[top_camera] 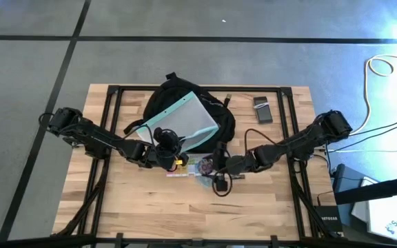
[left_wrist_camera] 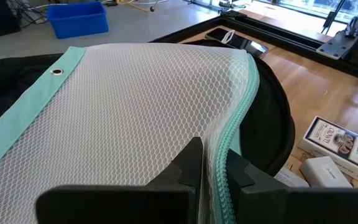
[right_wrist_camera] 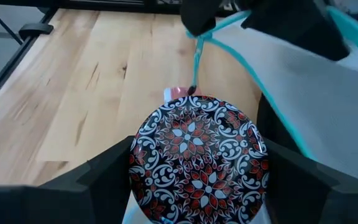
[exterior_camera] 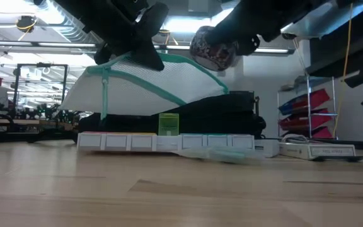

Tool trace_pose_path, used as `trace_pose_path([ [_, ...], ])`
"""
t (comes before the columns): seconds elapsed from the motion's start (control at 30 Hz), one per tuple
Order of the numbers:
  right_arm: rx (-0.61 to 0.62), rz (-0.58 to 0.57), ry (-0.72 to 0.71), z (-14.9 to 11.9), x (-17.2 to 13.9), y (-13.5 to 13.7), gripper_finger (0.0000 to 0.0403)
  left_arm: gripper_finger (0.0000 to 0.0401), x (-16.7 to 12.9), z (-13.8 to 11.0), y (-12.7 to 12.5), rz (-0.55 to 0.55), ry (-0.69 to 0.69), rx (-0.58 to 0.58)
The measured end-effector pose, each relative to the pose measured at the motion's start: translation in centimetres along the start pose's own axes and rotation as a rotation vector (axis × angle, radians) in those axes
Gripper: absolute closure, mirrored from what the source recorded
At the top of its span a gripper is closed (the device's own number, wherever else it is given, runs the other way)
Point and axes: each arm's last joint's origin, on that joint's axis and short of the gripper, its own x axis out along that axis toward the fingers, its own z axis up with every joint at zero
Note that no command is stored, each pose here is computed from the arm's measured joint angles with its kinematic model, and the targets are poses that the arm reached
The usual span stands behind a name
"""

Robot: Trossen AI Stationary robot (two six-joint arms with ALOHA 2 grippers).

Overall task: Unpack backpack
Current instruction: Put the scented candle into the blue zip bag

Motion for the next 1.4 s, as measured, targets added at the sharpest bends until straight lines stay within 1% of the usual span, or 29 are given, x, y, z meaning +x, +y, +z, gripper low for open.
trace_pose_path([
  [0.1,-0.006,-0.025,-0.02,0.3,0.2,-0.5,0.012,0.0395,0.0,0.0,0.0,0.0,0.0,0.0],
  [0.23,0.027,-0.102,-0.037,0.6,0.6,-2.3,0.012,0.0395,0.0,0.0,0.0,0.0,0.0,0.0],
  [0.3,0.068,-0.117,-0.036,0.7,0.9,-3.4,0.012,0.0395,0.0,0.0,0.0,0.0,0.0,0.0],
  [0.5,0.236,-0.115,-0.028,0.7,1.8,-6.8,0.012,0.0395,0.0,0.0,0.0,0.0,0.0,0.0],
  [0.6,0.273,-0.158,-0.021,0.2,2.9,-7.7,0.012,0.0395,0.0,0.0,0.0,0.0,0.0,0.0],
  [0.7,0.264,-0.22,0.001,-0.1,4.2,-7.9,0.012,0.0395,0.0,0.0,0.0,0.0,0.0,0.0],
  [0.8,0.223,-0.29,0.004,0.0,5.3,-7.9,0.012,0.0395,0.0,0.1,0.0,-0.002,-0.003,-0.011],
  [0.93,0.19,-0.335,-0.004,0.6,6.1,-8.6,0.012,0.0395,0.0,0.0,0.0,-0.002,-0.003,-0.008],
  [1.07,0.165,-0.4,-0.006,0.5,6.6,-10.2,0.012,0.0395,0.0,0.3,-0.1,0.001,-0.023,-0.107],
  [1.1,0.163,-0.412,-0.014,0.4,6.7,-10.6,0.012,0.0395,0.0,0.3,-0.1,0.0,-0.029,-0.116],
  [1.2,0.146,-0.423,-0.044,0.7,6.8,-11.3,0.0115,0.0395,-0.1,0.6,-0.4,-0.018,-0.044,-0.095],
  [1.27,0.134,-0.404,-0.087,1.2,6.8,-11.3,0.0106,0.0395,-0.1,0.8,-0.6,-0.037,-0.056,-0.107],
  [1.4,0.121,-0.361,-0.103,1.4,6.9,-11.1,0.0085,0.0395,-0.3,1.3,-1.0,-0.072,-0.092,-0.144],
])
